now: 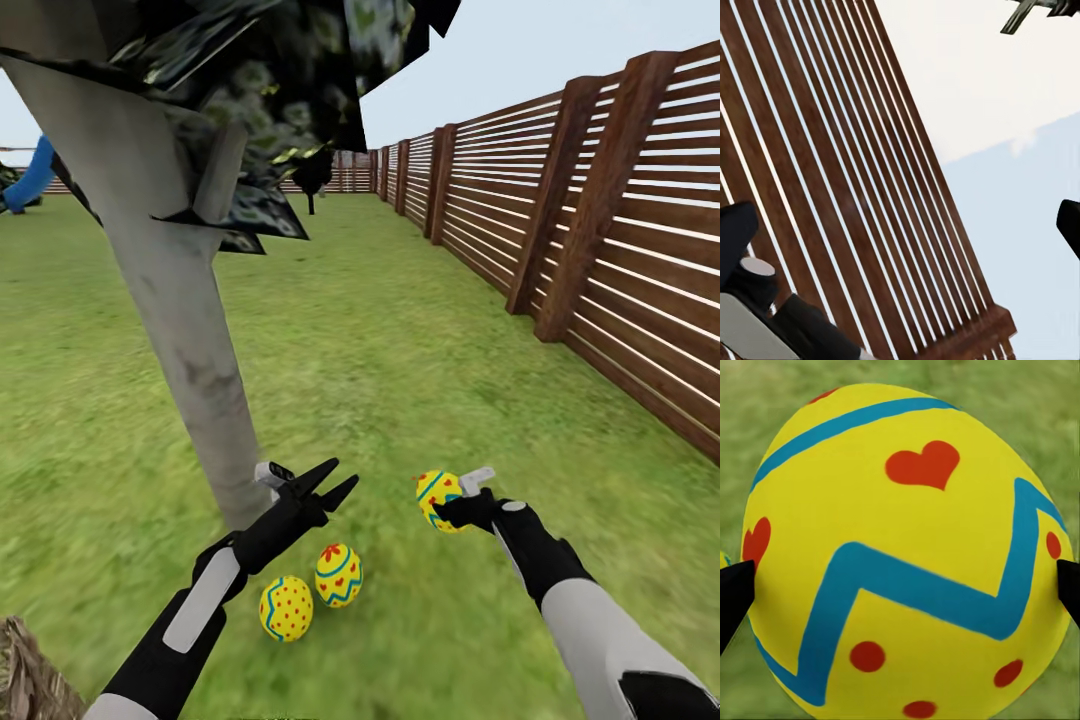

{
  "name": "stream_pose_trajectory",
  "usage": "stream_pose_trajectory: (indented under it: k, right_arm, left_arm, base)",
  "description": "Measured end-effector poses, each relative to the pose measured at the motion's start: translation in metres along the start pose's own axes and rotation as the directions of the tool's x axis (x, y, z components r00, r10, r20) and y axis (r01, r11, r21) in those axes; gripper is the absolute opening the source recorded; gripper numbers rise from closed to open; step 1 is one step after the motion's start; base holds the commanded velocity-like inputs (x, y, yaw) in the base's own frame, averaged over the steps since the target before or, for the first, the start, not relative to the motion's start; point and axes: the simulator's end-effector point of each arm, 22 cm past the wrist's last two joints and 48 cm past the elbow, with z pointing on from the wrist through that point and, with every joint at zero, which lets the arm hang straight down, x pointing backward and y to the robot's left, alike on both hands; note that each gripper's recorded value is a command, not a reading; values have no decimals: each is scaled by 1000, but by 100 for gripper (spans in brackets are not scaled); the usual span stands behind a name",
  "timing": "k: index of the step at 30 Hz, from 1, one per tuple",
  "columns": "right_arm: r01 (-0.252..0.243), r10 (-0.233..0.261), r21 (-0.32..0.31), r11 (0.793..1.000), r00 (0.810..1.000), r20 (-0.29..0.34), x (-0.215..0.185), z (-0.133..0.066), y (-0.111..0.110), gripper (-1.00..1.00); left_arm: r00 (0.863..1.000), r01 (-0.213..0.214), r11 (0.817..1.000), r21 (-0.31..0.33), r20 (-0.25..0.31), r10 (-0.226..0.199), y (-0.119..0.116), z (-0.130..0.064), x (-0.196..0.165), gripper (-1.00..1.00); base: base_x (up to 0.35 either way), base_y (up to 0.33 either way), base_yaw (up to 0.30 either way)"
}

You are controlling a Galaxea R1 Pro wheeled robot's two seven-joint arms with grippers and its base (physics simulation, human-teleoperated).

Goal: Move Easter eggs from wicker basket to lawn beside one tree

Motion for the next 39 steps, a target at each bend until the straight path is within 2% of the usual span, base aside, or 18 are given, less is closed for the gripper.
stream_pose_trajectory:
  k: [5, 11, 18, 27, 28, 30, 32, 35, 39]
  right_arm:
    - [71, -72, -31, 997, 997, -33, 10, 5, 18, -100]
    - [78, -79, -35, 996, 996, -38, 12, 5, 20, -100]
    - [89, -91, -38, 995, 994, -55, 19, 7, 24, -100]
    - [97, -99, -33, 995, 993, -66, 24, 8, 25, -100]
    - [103, -106, -39, 994, 991, -84, 33, 9, 28, -100]
    - [155, -162, -60, 986, 979, -120, 49, 12, 40, -100]
    - [185, -193, -74, 980, 972, -134, 55, 14, 46, -100]
    - [189, -200, -85, 978, 968, -150, 66, 14, 48, -100]
    - [197, -207, -90, 976, 971, -116, 60, 16, 51, -100]
  left_arm:
    - [1000, 1, 1000, 0, 0, -1, 0, 0, 0, 100]
    - [1000, 1, 1000, 0, 0, -1, 0, 0, 0, 100]
    - [1000, 5, 1000, -1, -12, -5, 1, 2, 6, 100]
    - [1000, 6, 1000, -3, -12, -6, 2, 2, 6, 100]
    - [1000, 7, 1000, -4, -12, -7, 3, 2, 6, 100]
    - [1000, 8, 1000, -5, -11, -8, 3, 2, 6, 100]
    - [1000, 8, 1000, -5, -11, -9, 4, 2, 6, 100]
    - [1000, -14, 1000, -6, 8, 14, 5, 1, 1, 100]
    - [1000, -21, 1000, -6, 13, 21, 5, 2, 1, 100]
  base:
    - [0, 0, 291]
    - [0, -20, 295]
    - [7, -311, 295]
    - [159, -212, 291]
    - [184, -185, 285]
    - [166, -160, 282]
    - [45, -43, 277]
    - [7, -6, 119]
    - [1, -1, 9]
